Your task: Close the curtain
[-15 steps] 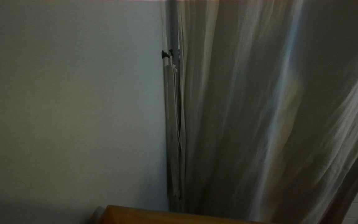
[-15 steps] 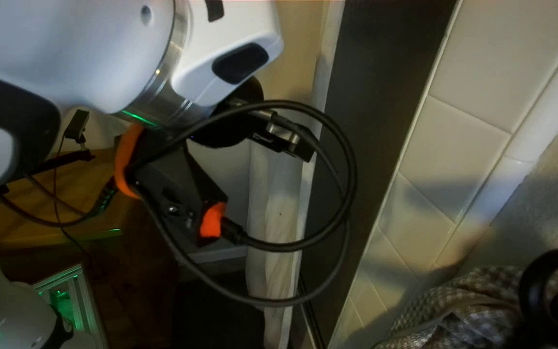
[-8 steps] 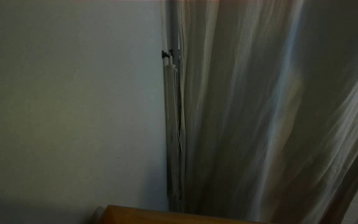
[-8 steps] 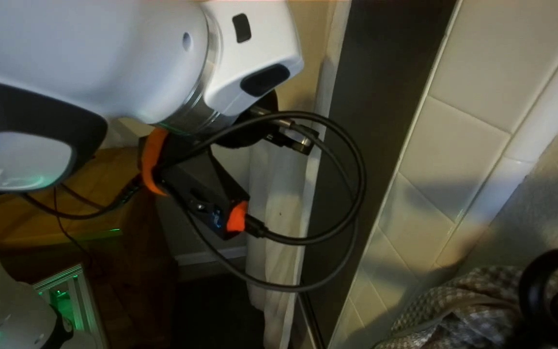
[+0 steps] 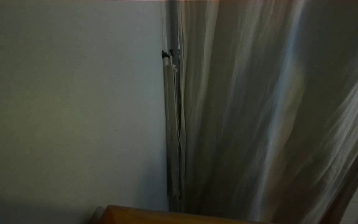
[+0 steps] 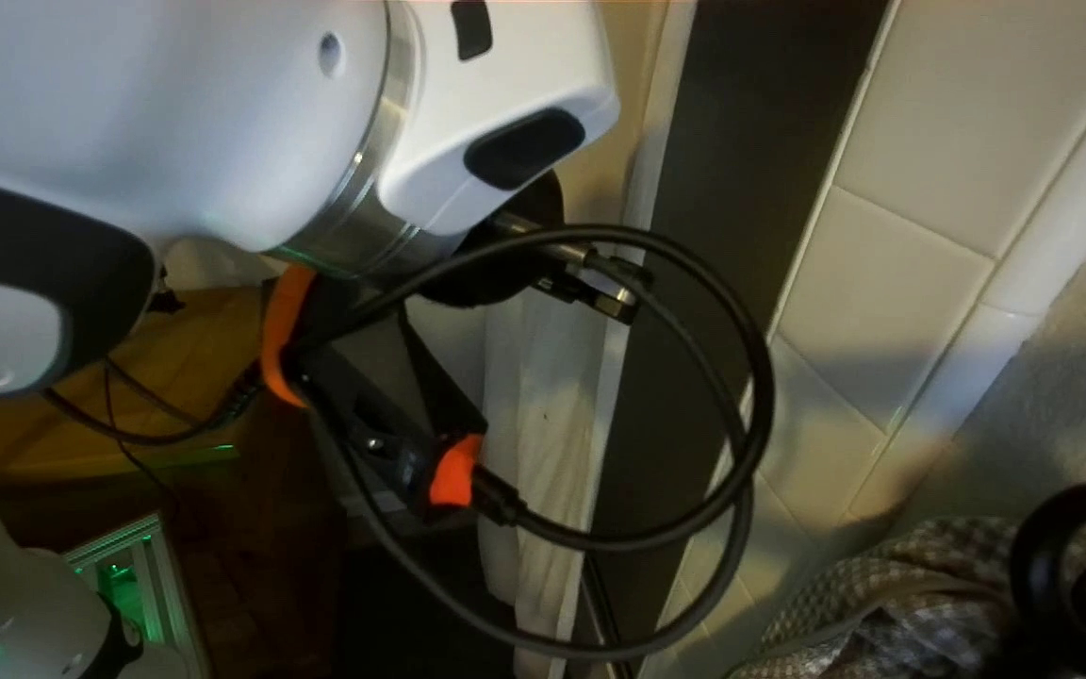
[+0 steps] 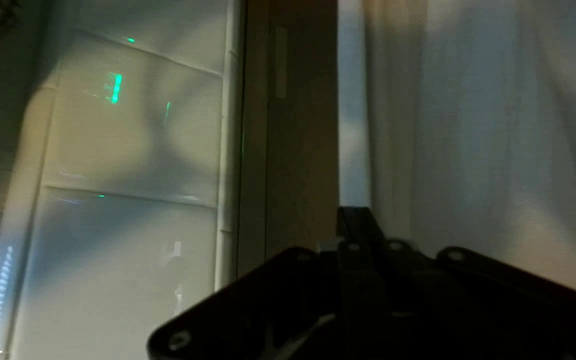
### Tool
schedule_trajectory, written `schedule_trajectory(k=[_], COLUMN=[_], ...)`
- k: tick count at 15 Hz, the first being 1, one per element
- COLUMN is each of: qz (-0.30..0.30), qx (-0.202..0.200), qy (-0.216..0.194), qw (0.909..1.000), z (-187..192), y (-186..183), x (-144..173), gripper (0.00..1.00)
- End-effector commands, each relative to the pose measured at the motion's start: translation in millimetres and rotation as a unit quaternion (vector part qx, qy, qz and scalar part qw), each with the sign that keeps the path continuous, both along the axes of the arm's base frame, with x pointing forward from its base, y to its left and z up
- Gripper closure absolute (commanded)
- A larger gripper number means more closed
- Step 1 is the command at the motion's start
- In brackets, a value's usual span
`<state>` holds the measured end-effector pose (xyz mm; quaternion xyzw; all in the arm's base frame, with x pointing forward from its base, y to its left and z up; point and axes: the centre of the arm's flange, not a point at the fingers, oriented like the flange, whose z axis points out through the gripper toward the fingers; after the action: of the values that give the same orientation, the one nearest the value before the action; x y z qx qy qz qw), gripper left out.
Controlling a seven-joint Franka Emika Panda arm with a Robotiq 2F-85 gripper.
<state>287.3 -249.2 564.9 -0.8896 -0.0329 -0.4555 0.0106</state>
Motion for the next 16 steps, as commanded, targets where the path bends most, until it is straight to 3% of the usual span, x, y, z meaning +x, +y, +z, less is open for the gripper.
schedule_trajectory(k=[1,5,6,7,11,16], qz=[-0.027,-0.036,-0.010,0.006,0.077,0.130], qx=[-0.027,-0.040,-0.025,-0.020,-0.030,-0.044], qy=[0.004,0.018,0.021,0.029,0.088,0.068], qw=[0.9993,0.9984,0.9994,0.9994,0.9926,0.9882], z=[2.7,-2.2,-1.5,-1.9,-11.6,-10.9], y=[-16.9,-24.5,-20.2,-16.3,-3.9,-0.3], x=[-5.9,-14.3,-16.0,-15.6,-10.1,2.9], gripper=[1.00,1.00,0.80,0.72,0.46,0.10])
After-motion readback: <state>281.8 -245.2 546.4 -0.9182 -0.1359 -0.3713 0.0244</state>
